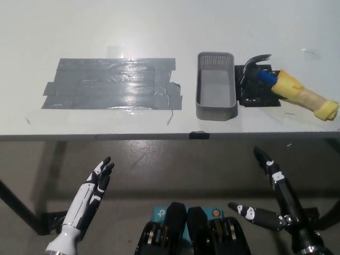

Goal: The robot picks the hammer with right hand and hits the black area on the desk and places it back.

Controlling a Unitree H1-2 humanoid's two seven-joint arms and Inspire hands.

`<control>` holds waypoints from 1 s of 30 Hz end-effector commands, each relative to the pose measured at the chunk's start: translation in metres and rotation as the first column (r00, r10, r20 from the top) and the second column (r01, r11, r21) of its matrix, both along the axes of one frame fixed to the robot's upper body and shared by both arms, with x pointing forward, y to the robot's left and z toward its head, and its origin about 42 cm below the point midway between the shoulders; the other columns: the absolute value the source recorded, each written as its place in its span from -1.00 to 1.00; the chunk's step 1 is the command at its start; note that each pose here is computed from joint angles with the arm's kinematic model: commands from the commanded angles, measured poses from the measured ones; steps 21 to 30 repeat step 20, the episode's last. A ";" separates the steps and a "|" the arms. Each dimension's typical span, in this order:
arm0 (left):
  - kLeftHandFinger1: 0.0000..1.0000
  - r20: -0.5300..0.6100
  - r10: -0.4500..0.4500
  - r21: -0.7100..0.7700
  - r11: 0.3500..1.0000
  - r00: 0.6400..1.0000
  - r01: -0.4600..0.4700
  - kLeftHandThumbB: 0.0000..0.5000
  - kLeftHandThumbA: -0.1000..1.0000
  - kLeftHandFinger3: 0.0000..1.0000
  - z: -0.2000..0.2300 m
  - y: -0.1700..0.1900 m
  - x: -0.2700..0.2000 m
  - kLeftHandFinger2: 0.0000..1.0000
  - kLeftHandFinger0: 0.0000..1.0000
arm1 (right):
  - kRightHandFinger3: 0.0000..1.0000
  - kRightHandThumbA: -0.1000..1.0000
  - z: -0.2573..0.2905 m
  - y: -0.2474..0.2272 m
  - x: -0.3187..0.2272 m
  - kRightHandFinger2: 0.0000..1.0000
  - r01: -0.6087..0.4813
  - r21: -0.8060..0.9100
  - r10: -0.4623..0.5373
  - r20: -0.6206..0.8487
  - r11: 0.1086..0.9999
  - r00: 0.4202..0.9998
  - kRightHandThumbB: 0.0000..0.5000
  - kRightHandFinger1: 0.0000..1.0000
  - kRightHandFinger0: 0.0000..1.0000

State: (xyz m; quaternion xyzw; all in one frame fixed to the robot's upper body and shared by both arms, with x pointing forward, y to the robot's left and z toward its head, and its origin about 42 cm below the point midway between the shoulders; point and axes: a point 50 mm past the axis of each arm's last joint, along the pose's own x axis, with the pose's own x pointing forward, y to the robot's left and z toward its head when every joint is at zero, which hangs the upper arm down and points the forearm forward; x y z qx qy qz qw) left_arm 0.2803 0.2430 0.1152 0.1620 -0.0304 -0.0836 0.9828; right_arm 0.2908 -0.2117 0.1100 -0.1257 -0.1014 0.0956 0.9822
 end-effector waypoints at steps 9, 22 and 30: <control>1.00 0.039 -0.005 -0.007 1.000 0.999 0.005 -0.72 1.00 1.00 0.008 0.001 -0.009 1.00 1.00 | 1.00 0.92 -0.011 -0.006 -0.007 1.00 0.023 0.007 -0.023 0.044 1.000 0.999 0.16 1.00 1.00; 1.00 0.033 0.001 0.005 1.000 0.999 -0.001 -0.81 1.00 1.00 0.007 0.003 -0.012 1.00 1.00 | 1.00 0.87 -0.013 -0.005 -0.004 1.00 0.010 0.008 -0.010 0.025 1.000 1.000 0.18 1.00 1.00; 1.00 0.033 0.001 0.005 1.000 0.999 -0.001 -0.81 1.00 1.00 0.007 0.003 -0.012 1.00 1.00 | 1.00 0.87 -0.013 -0.005 -0.004 1.00 0.010 0.008 -0.010 0.025 1.000 1.000 0.18 1.00 1.00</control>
